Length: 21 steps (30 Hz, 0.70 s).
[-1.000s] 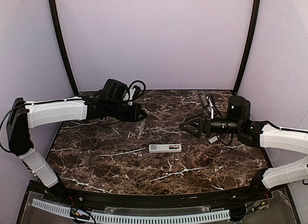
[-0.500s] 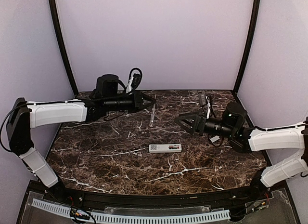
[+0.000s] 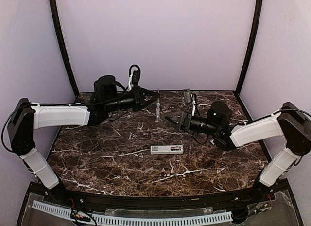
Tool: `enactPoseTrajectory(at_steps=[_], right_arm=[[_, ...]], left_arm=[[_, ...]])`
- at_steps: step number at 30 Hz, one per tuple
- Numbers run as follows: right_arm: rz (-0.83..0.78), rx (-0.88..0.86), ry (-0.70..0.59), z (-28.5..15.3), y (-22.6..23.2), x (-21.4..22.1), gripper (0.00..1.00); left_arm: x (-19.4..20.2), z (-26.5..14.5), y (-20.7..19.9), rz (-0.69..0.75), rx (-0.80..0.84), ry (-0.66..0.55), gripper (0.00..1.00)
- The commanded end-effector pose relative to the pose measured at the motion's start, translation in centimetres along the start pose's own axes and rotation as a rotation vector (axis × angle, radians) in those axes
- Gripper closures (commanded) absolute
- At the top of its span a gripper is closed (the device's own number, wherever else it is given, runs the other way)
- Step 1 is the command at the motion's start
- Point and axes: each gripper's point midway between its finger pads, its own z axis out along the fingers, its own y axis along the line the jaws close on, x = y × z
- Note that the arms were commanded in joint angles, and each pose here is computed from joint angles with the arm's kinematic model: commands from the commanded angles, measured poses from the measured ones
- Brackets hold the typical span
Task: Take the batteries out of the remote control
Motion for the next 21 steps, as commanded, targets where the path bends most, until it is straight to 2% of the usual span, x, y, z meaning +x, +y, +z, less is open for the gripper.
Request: enactPoseTrajectory(at_steps=[1, 6, 10, 15, 21], right_arm=[[-0.017, -0.123, -0.029, 1.6, 2.5, -1.1, 0.28], [-0.011, -0.157, -0.006, 3.0, 2.7, -0.7, 0.37], [-0.008, -0.17, 0.011, 3.8, 2.9, -0.4, 0.51], [0.0, -0.161, 0.034, 4.3, 2.7, -0.1, 0.74], [0.013, -0.121, 0.067, 4.6, 2.0, 0.4, 0.91]], left_arm=[[-0.2, -0.4, -1.0, -0.005, 0.049, -0.012, 1.0], [0.0, -0.9, -1.0, -0.001, 0.038, -0.019, 1.0], [-0.1, -1.2, -1.1, 0.001, 0.039, -0.031, 1.0], [0.0, -1.5, -1.0, 0.011, 0.034, -0.041, 1.0], [0.0, -2.0, -1.3, 0.026, 0.04, -0.051, 1.0]])
